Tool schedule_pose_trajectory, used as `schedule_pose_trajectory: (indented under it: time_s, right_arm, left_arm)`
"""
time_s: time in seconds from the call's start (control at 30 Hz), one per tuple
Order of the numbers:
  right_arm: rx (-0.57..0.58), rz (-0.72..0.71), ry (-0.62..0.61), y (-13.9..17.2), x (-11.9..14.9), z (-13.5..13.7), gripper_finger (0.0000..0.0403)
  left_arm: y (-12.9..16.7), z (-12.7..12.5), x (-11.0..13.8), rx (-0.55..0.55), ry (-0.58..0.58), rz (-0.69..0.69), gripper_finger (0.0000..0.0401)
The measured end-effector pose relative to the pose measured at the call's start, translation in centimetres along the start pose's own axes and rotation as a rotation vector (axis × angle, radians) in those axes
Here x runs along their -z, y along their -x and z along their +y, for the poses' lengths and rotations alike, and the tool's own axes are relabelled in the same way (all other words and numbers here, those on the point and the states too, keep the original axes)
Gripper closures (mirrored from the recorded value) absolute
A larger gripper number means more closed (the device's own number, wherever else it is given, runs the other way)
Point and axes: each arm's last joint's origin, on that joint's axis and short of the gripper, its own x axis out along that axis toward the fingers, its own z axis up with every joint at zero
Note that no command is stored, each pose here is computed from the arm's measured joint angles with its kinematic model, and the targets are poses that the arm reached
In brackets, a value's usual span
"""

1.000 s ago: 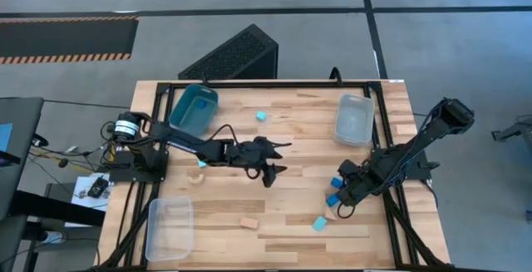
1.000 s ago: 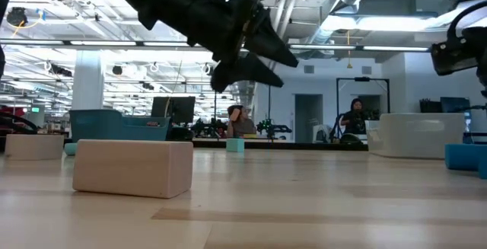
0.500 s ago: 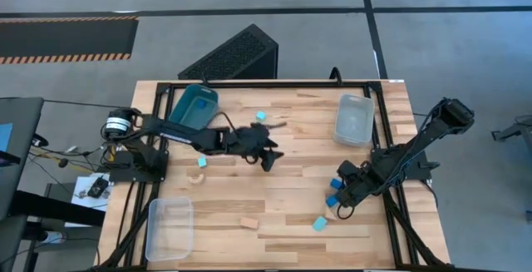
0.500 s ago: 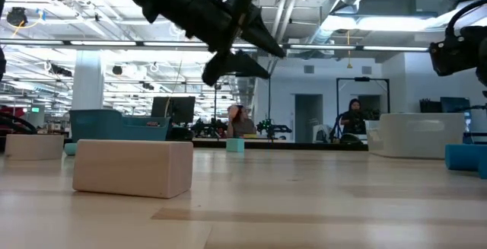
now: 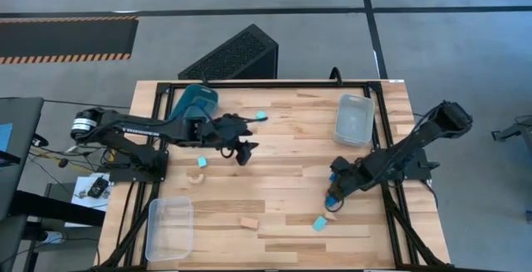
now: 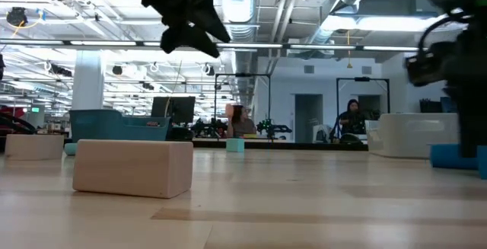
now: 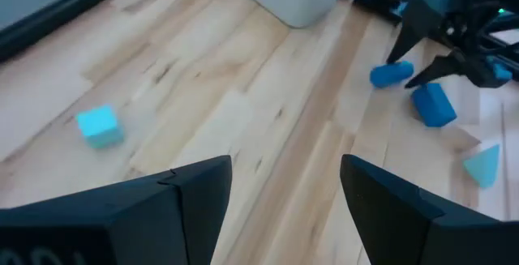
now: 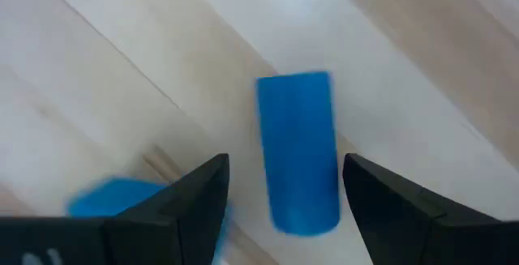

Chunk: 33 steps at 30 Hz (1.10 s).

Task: Sort & place blocks by color
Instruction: Put the left blue block into the blue bin

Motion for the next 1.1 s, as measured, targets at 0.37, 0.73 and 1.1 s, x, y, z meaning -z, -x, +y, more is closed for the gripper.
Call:
schedule_pose_trajectory:
  time_s: [0.37, 0.73, 1.1]
  right_arm:
    - [-0.198, -0.163, 0.022, -0.9, -7.7, 3.1, 0.0139]
    - [-0.157, -0.303, 0.123, 8.7, -10.2, 2.7, 0.0139]
    - [-0.068, -0.272, -0.066, 13.4, -6.1, -2.0, 0.0139]
  left_arm:
    - [-2.5, -0.1, 2.0, 0.074, 0.0, -0.024, 0.018]
    - [-11.7, -2.6, 3.3, 0.387, -0.102, -0.274, 0.018]
    - [-21.6, -6.6, 3.8, 0.43, -0.062, -0.282, 0.0164]
